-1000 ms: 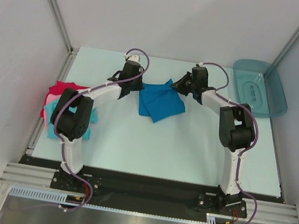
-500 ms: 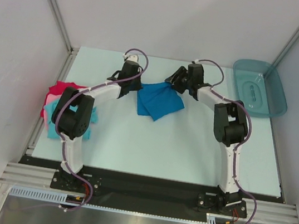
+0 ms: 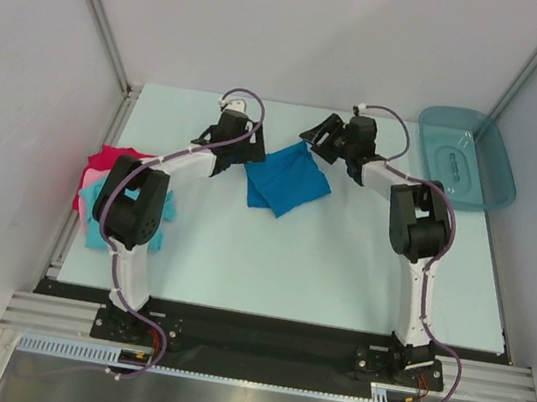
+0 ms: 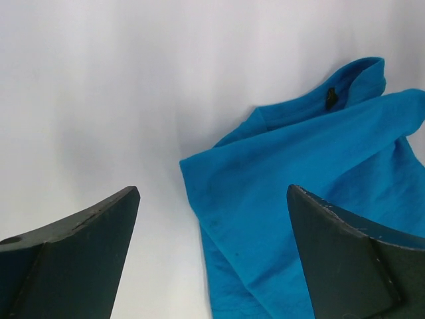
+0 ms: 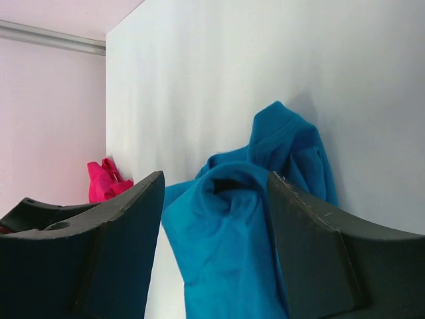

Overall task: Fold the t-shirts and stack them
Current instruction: Fold the tshirt

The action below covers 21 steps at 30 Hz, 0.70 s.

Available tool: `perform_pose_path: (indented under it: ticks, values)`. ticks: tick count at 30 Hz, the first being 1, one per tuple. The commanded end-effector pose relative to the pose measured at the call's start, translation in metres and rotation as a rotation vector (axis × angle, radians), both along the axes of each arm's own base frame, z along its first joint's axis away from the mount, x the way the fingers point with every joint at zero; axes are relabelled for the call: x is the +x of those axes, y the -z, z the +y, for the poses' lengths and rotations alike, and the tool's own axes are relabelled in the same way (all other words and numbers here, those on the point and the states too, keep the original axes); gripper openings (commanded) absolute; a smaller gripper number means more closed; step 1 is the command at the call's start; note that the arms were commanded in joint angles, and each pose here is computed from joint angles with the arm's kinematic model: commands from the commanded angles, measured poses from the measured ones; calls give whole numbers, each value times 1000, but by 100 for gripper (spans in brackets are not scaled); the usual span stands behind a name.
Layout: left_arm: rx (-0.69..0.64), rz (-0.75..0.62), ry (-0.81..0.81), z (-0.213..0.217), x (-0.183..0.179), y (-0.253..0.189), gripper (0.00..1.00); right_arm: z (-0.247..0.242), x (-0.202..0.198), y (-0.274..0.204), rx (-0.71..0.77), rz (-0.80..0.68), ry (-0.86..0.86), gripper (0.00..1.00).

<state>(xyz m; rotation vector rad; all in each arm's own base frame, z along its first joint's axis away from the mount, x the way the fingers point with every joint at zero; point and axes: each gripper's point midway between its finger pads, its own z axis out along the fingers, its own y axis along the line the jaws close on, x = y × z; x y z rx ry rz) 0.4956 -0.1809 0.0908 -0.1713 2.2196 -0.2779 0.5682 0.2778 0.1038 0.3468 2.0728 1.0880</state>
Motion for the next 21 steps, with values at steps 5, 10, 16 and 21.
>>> perform_pose_path:
  ticks: [5, 10, 16, 21]
  values:
    - [-86, -75, 5, -8, -36, -45, 99, -20, -32, -96, -77, -163, 50, 68]
    - [-170, -102, 47, -24, -84, -53, 100, -46, -71, -94, -112, -118, 92, 69]
    - [-247, -77, 63, -26, -124, -27, 98, -78, -124, -44, -96, -36, 131, 70]
    - [-315, -65, 75, -29, -142, -11, 96, -87, -151, -21, -80, -6, 128, 71]
